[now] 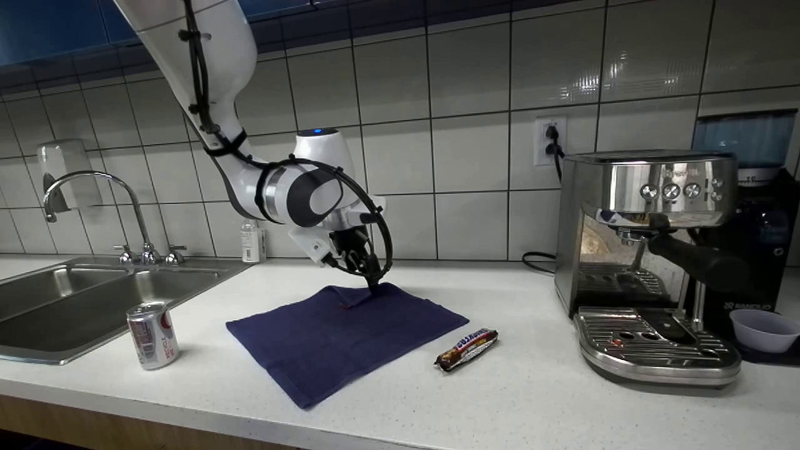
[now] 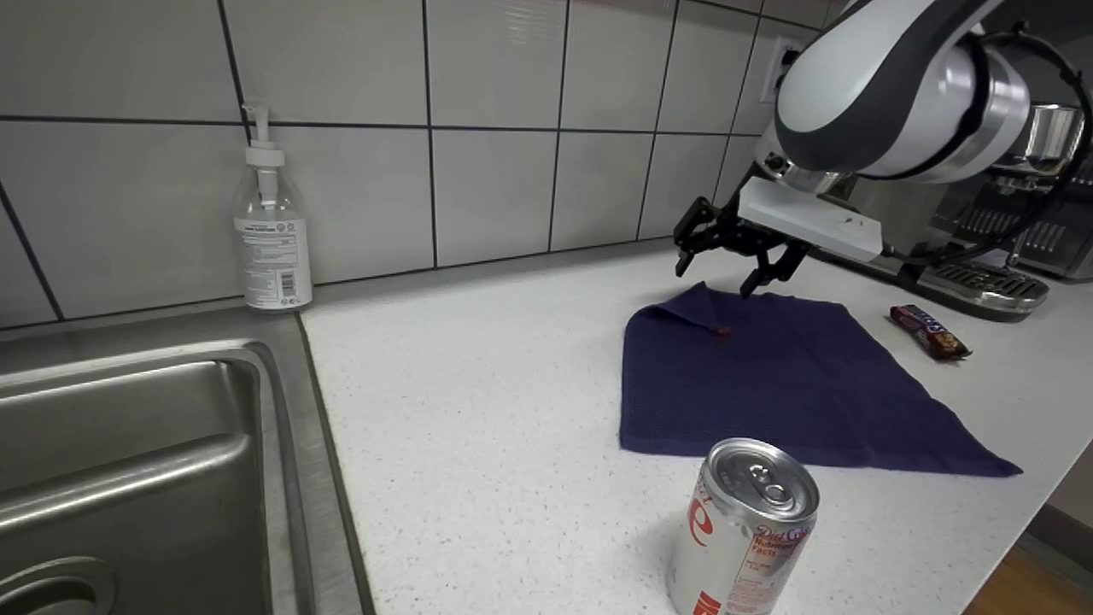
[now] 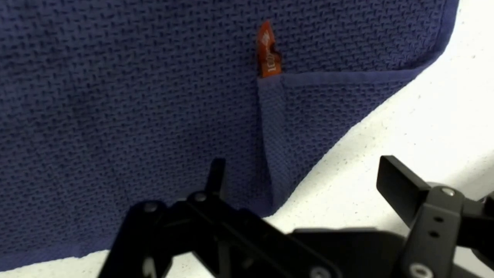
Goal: Fold the towel by placing the corners on each other
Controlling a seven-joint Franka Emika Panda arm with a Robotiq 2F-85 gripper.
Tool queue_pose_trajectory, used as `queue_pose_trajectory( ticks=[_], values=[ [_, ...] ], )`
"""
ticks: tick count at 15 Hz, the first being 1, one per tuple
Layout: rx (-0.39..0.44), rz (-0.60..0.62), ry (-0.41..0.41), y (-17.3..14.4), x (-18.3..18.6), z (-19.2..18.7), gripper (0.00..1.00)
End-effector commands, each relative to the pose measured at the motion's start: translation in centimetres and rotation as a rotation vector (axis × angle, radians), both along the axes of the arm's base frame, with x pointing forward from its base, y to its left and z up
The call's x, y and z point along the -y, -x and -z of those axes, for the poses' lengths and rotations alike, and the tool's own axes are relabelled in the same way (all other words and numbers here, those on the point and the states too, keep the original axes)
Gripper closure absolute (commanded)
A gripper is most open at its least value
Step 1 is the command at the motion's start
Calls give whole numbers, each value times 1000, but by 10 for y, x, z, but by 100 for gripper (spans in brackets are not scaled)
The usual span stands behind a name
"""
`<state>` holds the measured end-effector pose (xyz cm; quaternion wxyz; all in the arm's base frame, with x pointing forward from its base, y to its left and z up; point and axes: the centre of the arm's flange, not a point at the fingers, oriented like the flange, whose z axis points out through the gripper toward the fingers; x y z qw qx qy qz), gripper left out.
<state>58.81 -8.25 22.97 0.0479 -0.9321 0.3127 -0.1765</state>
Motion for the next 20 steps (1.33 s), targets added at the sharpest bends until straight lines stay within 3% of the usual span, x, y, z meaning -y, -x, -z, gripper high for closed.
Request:
queue_pose_trajectory(
  ticks=[1, 20],
  values=[
    [-3, -10, -6, -21, 9, 11, 0],
    [9, -29, -18, -51, 2, 28, 0]
  ],
)
